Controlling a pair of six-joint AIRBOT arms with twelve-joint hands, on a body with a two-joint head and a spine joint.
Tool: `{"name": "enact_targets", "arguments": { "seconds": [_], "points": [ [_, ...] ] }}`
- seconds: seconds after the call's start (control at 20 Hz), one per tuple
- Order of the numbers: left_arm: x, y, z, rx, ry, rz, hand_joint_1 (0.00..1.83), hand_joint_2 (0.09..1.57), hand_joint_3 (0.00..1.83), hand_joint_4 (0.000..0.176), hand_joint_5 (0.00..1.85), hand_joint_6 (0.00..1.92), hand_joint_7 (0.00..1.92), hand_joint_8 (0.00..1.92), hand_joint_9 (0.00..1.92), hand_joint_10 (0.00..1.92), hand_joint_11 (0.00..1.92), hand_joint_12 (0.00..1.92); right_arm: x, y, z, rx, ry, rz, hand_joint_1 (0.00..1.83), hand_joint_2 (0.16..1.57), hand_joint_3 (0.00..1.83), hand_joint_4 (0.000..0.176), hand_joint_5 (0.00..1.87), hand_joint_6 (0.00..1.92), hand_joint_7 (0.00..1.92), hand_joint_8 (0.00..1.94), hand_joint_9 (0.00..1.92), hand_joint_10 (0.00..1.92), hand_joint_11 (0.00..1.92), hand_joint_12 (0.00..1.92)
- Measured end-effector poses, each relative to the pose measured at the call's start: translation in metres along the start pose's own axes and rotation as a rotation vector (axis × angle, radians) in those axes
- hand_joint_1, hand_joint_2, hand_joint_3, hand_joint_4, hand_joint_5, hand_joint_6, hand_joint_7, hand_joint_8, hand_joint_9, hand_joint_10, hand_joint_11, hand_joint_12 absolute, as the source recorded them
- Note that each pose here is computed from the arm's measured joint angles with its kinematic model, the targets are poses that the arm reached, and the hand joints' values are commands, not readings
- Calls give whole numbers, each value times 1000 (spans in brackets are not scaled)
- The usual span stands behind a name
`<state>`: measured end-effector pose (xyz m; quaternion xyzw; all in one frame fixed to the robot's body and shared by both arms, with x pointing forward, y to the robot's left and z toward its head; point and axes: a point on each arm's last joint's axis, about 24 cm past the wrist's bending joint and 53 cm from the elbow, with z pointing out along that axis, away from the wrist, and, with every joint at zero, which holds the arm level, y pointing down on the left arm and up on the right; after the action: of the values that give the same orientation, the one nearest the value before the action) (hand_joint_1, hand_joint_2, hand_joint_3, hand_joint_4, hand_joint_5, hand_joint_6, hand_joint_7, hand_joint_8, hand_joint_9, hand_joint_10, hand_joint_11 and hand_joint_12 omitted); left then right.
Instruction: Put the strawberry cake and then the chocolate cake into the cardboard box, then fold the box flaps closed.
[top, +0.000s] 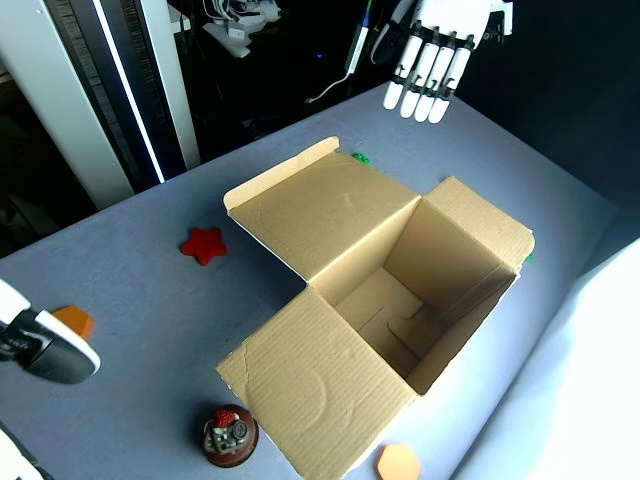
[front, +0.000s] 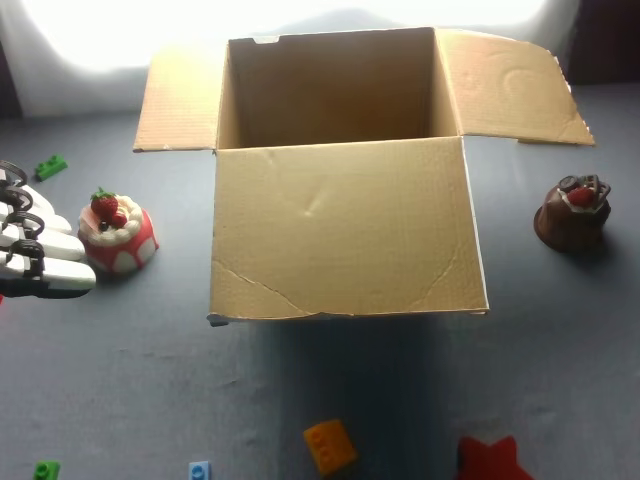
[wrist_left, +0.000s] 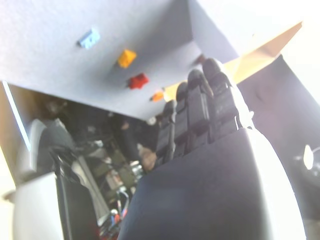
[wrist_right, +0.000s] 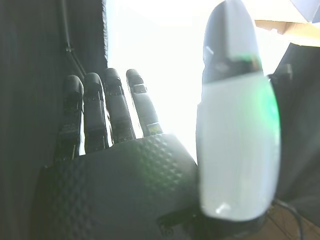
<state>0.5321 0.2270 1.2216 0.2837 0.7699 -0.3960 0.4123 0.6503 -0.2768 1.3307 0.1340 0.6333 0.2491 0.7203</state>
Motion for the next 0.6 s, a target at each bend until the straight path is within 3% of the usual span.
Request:
{"name": "enact_targets", "arguments": {
  "seconds": [0.15, 0.2, 0.35, 0.45, 0.5, 0.6],
  "points": [
    [9, 10, 3, -24, 40, 10, 1306, 1003, 6, 56, 101, 4, 102, 0, 107, 0, 0, 346, 1, 1, 0, -3, 2, 1, 1272, 1057, 35, 21, 0, 0, 8, 0, 1, 0, 0, 0],
    [12, 18, 5, -41, 51, -6, 1327, 985, 0, 53, 105, 4, 103, 1, 110, 1, 0, 366, 1, 2, 0, -3, 2, 1, 1295, 1056, 34, 28, 0, 0, 10, 2, 0, 0, 0, 0],
    [6, 29, 12, -73, 24, -20, 1360, 972, 0, 46, 115, 1, 108, 0, 98, 0, 0, 349, 1, 1, 0, -3, 2, 0, 1366, 1037, 24, 15, 0, 0, 2, 0, 0, 0, 0, 0],
    [3, 33, 20, -70, 7, -30, 1341, 962, 0, 51, 105, 2, 108, 1, 94, 1, 0, 345, 1, 2, 0, -3, 2, 0, 1341, 998, 5, 14, 3, 1, 28, 10, 10, 4, 0, 0],
    [2, 35, 24, -68, 3, -35, 1330, 966, 0, 51, 105, 1, 116, 2, 97, 1, 0, 327, 1, 1, 0, -3, 1, 0, 1308, 999, 6, 23, 0, 0, 19, 5, 1, 0, 0, 0],
    [1, 44, 29, -76, -8, -46, 1321, 972, 0, 42, 103, 0, 114, 1, 88, 0, 0, 312, 1, 1, 0, -3, 1, -3, 1317, 993, 3, 20, 0, 0, 9, 1, 0, 0, 0, 0]
  ]
}}
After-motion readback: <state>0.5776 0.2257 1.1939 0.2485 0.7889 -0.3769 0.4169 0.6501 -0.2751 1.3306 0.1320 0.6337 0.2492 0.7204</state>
